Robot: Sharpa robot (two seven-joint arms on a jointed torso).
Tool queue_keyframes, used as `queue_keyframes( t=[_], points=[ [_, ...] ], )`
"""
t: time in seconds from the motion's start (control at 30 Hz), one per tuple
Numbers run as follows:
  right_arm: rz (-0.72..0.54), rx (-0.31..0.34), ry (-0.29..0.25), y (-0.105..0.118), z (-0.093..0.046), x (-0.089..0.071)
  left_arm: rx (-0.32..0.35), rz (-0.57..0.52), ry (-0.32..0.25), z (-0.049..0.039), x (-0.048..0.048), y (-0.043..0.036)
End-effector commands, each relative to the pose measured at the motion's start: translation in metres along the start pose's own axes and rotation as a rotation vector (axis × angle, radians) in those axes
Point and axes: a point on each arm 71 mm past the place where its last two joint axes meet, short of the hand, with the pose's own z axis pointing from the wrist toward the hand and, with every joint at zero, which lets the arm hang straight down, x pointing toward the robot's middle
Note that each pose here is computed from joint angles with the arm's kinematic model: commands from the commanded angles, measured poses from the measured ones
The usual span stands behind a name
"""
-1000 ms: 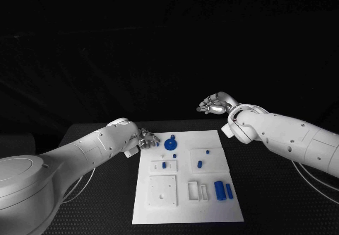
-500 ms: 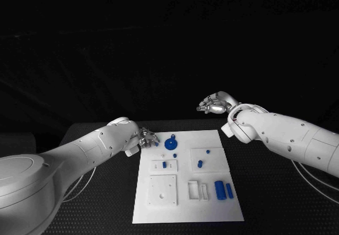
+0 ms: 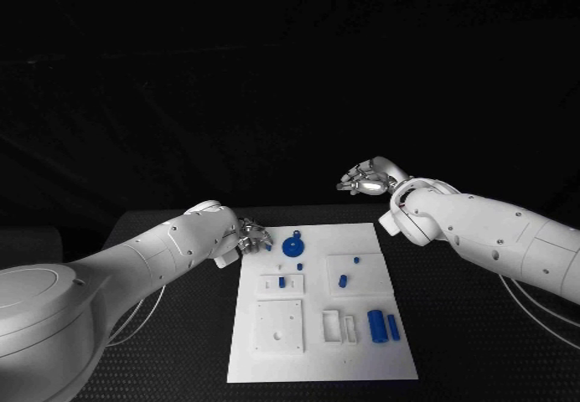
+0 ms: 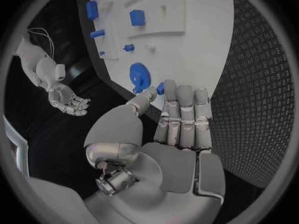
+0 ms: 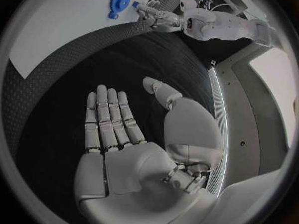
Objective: Assemble the parts on the task board
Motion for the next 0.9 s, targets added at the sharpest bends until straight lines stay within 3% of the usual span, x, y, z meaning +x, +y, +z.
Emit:
queue_keyframes(
  t=[0.03,0.9],
  points=[
    [0.000,-0.011,0.010,0.0011,0.0002,0.0007,-0.004,0.000,0.031,0.0006,0.0041,0.0014],
    [0.000,-0.010,0.011,0.0002,-0.0004,-0.0003,-0.024,0.093,-0.032,0.0010,0.0031,-0.0026]
  ],
)
